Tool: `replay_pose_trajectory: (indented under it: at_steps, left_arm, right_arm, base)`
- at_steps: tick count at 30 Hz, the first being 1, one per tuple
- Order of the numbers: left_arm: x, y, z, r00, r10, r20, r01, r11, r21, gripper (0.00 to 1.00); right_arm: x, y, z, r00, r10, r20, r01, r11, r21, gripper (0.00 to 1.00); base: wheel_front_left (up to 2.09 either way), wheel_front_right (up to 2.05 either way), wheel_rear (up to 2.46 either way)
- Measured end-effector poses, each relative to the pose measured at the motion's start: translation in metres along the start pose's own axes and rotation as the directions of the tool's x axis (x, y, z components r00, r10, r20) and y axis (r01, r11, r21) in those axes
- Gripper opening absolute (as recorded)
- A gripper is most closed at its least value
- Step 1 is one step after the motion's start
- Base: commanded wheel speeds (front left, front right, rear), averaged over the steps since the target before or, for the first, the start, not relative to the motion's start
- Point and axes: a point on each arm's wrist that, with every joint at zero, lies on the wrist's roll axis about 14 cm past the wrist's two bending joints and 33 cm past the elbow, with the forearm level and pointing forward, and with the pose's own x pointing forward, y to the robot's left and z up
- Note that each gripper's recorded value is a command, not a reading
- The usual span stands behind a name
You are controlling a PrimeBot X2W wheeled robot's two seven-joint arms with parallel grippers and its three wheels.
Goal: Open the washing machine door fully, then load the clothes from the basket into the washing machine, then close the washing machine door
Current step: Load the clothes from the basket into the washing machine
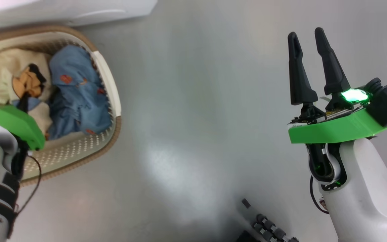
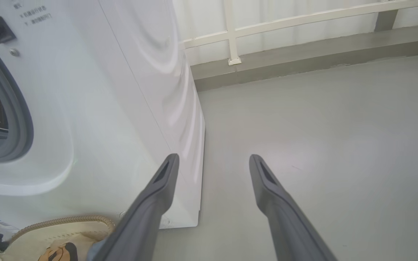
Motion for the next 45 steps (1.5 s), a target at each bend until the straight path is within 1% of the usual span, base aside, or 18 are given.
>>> replay_pose_trajectory:
  at_steps: [5, 15, 21, 26, 31, 37, 45]
  left_arm:
    - [-0.021, -0.006, 0.011, 0.998, -0.004, 0.068, 0.006, 1.0, -0.019, 0.0]
    - [-0.069, -0.012, 0.039, 0.98, 0.003, 0.199, 0.009, 0.998, -0.062, 0.0]
    - [-0.099, -0.016, 0.063, 0.957, -0.001, 0.289, 0.023, 0.997, -0.075, 0.0]
    - [-0.129, -0.011, 0.087, 0.921, 0.024, 0.389, 0.022, 0.993, -0.114, 0.0]
    - [-0.161, -0.01, 0.1, 0.879, 0.038, 0.476, 0.013, 0.995, -0.104, 0.0]
    - [-0.2, -0.013, 0.122, 0.8, 0.06, 0.598, 0.004, 0.994, -0.105, 0.0]
    - [-0.247, -0.009, 0.13, 0.706, 0.11, 0.699, -0.036, 0.992, -0.119, 0.0]
  right_arm:
    - [-0.006, 0.007, 0.012, 1.0, 0.013, 0.022, -0.013, 1.0, 0.013, 1.0]
    - [-0.024, 0.01, 0.038, 0.998, 0.024, 0.066, -0.025, 1.0, 0.013, 1.0]
    - [-0.034, 0.015, 0.054, 0.994, 0.042, 0.096, -0.044, 0.999, 0.014, 1.0]
    - [-0.045, 0.016, 0.065, 0.992, 0.046, 0.116, -0.048, 0.999, 0.013, 1.0]
    - [-0.058, 0.015, 0.073, 0.991, 0.047, 0.129, -0.048, 0.999, 0.01, 1.0]
    - [-0.069, 0.012, 0.082, 0.988, 0.045, 0.146, -0.046, 0.999, 0.005, 1.0]
    - [-0.079, 0.014, 0.085, 0.987, 0.057, 0.149, -0.058, 0.998, 0.003, 1.0]
  base:
    - [0.0, 0.0, 0.0]
    - [0.0, 0.0, 0.0]
    - [0.0, 0.0, 0.0]
    - [0.0, 0.0, 0.0]
    - [0.0, 0.0, 0.0]
    - [0.0, 0.0, 0.0]
    - [0.0, 0.0, 0.0]
